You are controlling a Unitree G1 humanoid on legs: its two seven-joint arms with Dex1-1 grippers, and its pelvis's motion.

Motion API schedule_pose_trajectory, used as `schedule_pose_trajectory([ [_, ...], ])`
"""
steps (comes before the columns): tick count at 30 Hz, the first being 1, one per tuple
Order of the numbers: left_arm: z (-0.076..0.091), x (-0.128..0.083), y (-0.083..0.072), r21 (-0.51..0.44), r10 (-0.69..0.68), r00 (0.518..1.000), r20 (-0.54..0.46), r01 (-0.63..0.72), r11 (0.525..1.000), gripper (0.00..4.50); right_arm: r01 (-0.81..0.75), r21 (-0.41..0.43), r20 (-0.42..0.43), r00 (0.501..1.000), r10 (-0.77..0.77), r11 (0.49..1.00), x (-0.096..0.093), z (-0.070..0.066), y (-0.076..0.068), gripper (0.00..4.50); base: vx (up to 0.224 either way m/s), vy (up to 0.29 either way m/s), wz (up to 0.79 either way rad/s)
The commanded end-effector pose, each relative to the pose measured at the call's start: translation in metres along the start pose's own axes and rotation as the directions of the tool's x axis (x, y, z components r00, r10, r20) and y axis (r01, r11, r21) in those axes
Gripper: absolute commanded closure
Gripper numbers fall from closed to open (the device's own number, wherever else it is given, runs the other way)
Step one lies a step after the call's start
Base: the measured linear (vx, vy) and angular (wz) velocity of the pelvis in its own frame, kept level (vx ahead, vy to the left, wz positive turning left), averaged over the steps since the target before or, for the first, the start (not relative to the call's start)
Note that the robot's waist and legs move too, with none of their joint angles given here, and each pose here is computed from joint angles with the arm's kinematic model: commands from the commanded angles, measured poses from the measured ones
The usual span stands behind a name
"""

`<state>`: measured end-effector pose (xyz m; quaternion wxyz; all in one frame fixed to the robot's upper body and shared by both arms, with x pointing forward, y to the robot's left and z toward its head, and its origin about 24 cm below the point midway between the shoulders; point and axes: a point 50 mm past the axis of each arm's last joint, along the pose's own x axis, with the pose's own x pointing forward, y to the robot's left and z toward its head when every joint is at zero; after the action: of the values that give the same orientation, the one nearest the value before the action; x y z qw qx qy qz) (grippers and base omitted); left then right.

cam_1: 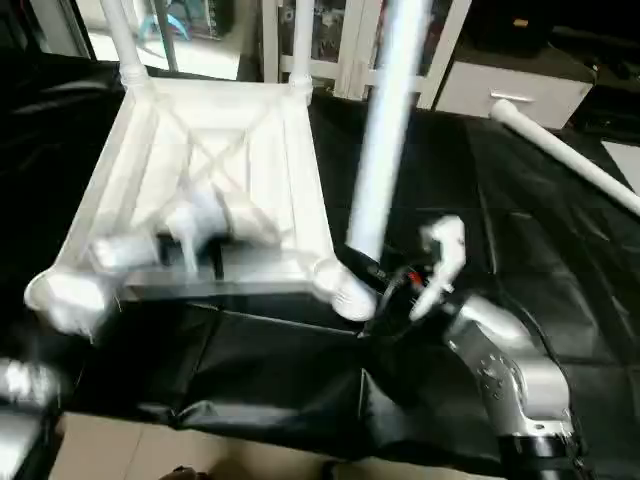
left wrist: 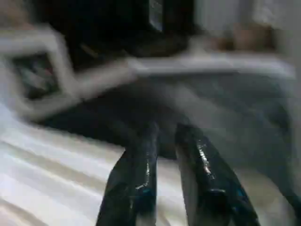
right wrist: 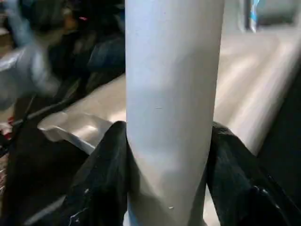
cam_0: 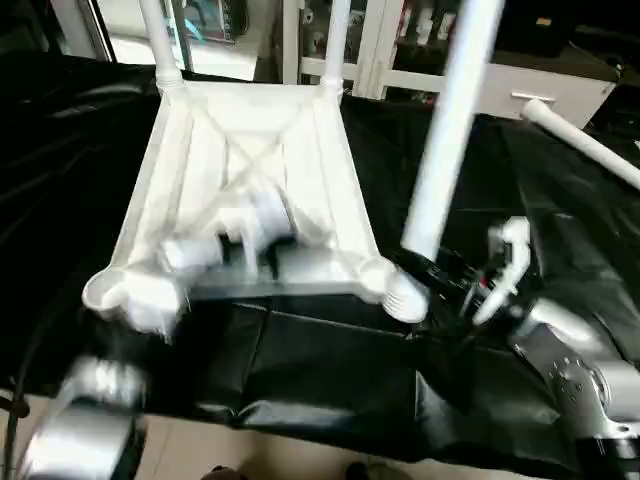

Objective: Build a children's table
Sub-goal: Pick table leg

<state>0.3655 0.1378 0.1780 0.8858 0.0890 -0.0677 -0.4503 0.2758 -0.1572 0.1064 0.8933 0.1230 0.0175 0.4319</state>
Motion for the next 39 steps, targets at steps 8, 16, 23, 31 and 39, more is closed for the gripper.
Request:
schedule_pose_trajectory([
  [8,0.017,0.049,-0.017,-0.020,0.074,0.996,-0.049,-0.075,0.997,3.50,-0.008,-0.105,-0.077,0.997,0.000,0.994,0.021,0.003,0.007,2.66,0.000,0.000,0.00],
  [16,0.076,0.077,-0.079,0.031,-0.201,0.973,0.111,0.198,0.980,3.50,0.164,-0.182,-0.161,0.968,-0.194,0.969,0.022,-0.006,-0.015,2.66,0.000,0.000,0.00],
  [23,0.084,0.082,-0.100,0.049,-0.254,0.959,0.126,0.250,0.967,3.50,0.196,-0.187,-0.166,0.960,-0.227,0.963,0.024,-0.008,-0.018,2.66,0.000,0.000,0.00],
  [31,0.059,0.065,-0.063,0.121,-0.062,0.998,0.007,0.061,0.991,3.50,0.209,-0.186,-0.122,0.965,-0.233,0.960,0.022,0.004,-0.022,2.66,0.000,0.000,0.00],
  [39,-0.026,0.017,-0.048,0.143,-0.203,0.939,-0.278,0.249,0.958,3.24,0.103,-0.125,-0.165,0.979,-0.123,0.987,0.002,0.022,-0.031,2.66,0.000,0.000,0.00],
])
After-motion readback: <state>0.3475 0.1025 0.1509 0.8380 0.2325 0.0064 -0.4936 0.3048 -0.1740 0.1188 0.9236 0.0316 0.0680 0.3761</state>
